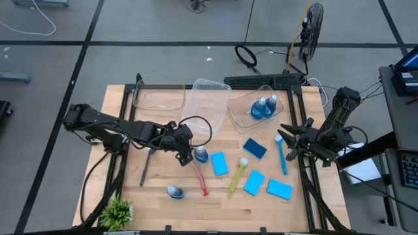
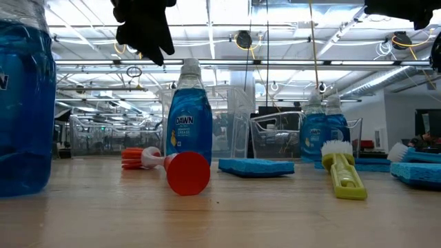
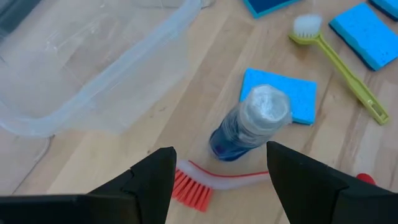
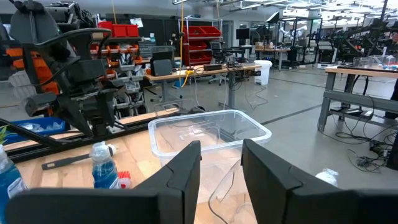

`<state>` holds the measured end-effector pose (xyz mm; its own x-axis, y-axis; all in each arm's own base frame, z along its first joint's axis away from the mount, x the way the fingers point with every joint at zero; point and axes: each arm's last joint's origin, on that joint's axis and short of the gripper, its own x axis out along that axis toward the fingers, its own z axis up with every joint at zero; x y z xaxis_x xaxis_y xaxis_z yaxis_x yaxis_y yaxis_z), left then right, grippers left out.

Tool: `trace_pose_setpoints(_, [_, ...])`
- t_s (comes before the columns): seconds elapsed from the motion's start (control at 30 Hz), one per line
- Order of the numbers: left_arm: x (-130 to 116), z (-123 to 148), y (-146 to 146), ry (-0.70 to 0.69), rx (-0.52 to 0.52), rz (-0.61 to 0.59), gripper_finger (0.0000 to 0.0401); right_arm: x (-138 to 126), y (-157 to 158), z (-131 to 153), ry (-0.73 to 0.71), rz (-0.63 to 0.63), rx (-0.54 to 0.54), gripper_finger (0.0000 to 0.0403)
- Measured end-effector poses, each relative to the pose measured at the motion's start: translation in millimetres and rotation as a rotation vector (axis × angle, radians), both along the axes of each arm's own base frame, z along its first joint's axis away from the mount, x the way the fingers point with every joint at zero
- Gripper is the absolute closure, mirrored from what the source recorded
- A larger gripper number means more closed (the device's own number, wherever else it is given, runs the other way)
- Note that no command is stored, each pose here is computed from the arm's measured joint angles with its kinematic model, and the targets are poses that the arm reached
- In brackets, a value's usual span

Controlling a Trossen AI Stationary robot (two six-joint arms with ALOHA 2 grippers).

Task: Pick & Place Kitchen Sink Supplies
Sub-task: Put the blue dish soap into the right transparent bin

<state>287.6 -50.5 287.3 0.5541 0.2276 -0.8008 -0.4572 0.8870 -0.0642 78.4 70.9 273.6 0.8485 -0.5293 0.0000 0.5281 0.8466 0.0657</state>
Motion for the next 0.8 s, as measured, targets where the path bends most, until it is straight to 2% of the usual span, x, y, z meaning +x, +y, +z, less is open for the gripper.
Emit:
trace_pose_setpoints(0.57, [0.5,0.2,2.1,0.003,0.021,-0.012,0.0147,0.0,0.0,0.0,0.000,0.000,0.000,0.0298])
trace_pose_setpoints(0.67, [0.7,0.3,3.2,-0.001,0.022,0.005,0.0135,0.0,0.0,0.0,0.000,0.000,0.000,0.0298])
trace_pose_setpoints(0.8, [1.6,-1.4,6.2,-0.017,0.029,0.045,0.0100,0.0,0.0,0.0,0.000,0.000,0.000,0.0298])
